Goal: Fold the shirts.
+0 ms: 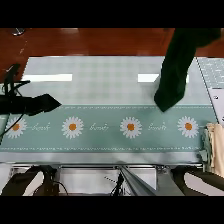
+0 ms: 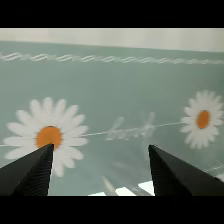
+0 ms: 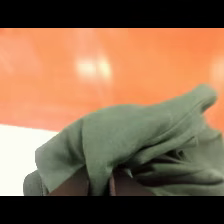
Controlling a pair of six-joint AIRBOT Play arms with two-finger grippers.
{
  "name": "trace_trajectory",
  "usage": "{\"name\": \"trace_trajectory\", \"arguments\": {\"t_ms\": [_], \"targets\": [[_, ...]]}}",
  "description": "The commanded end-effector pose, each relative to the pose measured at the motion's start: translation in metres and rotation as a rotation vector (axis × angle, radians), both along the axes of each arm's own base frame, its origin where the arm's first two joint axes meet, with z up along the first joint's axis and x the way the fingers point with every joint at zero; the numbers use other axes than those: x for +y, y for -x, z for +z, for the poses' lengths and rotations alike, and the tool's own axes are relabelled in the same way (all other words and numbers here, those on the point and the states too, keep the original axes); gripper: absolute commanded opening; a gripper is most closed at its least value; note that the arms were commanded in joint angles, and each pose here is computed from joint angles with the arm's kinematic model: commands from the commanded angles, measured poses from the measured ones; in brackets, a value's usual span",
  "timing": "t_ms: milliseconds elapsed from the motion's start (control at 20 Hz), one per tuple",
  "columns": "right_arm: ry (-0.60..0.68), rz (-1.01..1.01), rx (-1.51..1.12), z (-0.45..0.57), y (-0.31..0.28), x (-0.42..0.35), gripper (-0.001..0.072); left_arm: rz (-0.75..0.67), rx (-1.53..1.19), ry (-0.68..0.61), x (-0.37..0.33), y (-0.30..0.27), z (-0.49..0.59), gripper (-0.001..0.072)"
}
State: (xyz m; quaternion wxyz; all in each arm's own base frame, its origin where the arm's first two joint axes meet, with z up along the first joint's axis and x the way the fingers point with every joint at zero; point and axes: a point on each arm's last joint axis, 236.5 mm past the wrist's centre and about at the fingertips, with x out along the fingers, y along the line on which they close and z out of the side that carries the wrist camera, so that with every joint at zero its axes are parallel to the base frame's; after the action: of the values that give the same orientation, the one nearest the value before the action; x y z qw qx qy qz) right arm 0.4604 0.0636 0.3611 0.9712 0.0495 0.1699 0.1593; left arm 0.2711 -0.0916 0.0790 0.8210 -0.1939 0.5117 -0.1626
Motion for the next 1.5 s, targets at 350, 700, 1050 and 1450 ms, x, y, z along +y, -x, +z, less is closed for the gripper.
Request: {"name": "trace_trajectory", "arguments": {"t_ms": [350, 700, 1050, 1450], "targets": [[0.122, 0.335, -0.047, 0.056, 0.168, 0.089, 0.0026, -0.047, -0.271, 0.076, -0.032, 0.045, 0.049, 0.0702], [0.047, 0.604, 0.538, -0.177, 0.172, 0.202, 0.0026, -0.014, -0.306, 0.062, -0.026, 0.034, 0.052, 0.0701], [-0.18, 0.597, 0.855, -0.337, 0.173, 0.334, 0.0645, -0.012, -0.208, 0.066, -0.026, 0.041, 0.013, 0.0701], [-0.141, 0.22, 0.774, -0.275, 0.067, 0.078, 0.0619, -0.08, 0.231, 0.124, -0.042, 0.112, -0.041, 0.0701]]}}
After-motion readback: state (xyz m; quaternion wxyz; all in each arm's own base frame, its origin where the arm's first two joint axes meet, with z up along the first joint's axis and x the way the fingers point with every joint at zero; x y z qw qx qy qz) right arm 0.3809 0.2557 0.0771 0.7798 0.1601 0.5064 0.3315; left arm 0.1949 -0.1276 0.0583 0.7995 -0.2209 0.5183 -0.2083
